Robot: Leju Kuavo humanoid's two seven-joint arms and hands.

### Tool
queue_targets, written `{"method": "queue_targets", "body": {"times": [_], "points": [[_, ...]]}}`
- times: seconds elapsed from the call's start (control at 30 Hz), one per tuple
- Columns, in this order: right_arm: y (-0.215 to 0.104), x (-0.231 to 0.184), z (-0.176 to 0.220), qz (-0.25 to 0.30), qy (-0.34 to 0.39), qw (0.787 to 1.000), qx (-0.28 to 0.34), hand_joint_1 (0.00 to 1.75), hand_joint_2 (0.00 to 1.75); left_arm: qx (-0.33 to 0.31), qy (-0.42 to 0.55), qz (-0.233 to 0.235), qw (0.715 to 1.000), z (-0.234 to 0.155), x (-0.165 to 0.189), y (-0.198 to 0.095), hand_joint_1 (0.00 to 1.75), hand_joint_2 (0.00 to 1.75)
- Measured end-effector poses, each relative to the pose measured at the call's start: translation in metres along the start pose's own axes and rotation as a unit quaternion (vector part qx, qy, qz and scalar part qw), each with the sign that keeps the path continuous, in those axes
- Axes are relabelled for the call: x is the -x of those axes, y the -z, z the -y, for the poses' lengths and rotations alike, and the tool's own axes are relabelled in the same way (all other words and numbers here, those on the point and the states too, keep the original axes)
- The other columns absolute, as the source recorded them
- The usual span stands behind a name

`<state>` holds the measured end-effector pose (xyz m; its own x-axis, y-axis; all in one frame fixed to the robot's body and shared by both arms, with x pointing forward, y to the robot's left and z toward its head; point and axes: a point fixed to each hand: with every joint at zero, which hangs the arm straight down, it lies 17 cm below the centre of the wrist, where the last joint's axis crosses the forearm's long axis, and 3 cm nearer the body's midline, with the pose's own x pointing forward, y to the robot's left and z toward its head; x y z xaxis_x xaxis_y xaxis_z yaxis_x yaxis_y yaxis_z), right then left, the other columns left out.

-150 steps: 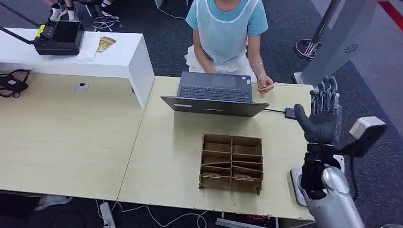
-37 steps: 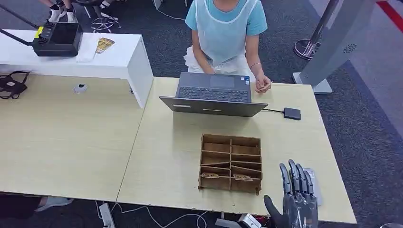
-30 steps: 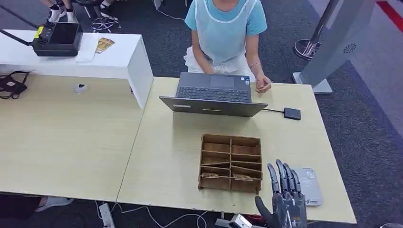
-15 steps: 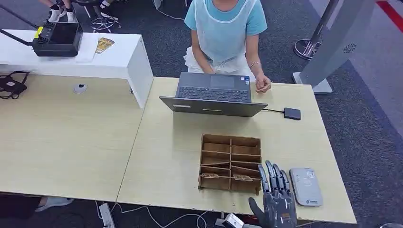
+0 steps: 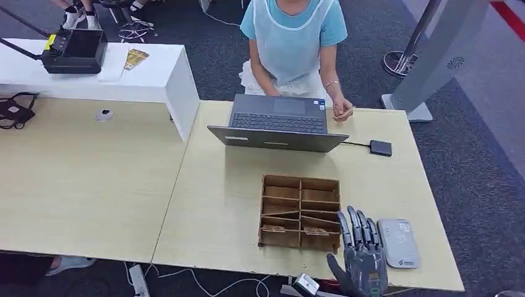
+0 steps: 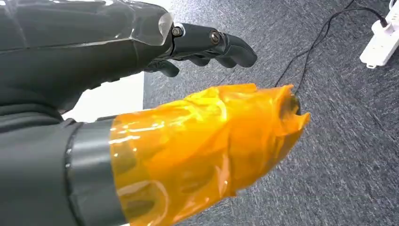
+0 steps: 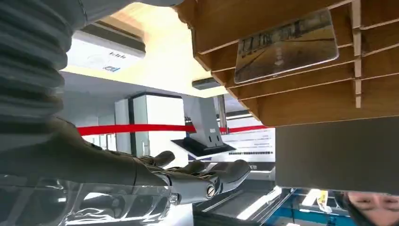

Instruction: Pass the card to the sensor for recognition and then transmit it.

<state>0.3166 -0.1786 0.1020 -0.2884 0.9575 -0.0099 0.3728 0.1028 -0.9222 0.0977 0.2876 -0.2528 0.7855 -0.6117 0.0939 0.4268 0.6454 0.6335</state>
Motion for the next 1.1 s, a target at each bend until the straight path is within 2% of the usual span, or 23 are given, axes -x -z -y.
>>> {"method": "queue_targets", "body": {"times": [1.1], "points": [[-0.012,-0.019,-0.023,0.020,0.000,0.999,-0.029,0.00,1.75,0.002,-0.002,0.000,1.000,0.003,-0.002,-0.002,0.00,0.00]]}}
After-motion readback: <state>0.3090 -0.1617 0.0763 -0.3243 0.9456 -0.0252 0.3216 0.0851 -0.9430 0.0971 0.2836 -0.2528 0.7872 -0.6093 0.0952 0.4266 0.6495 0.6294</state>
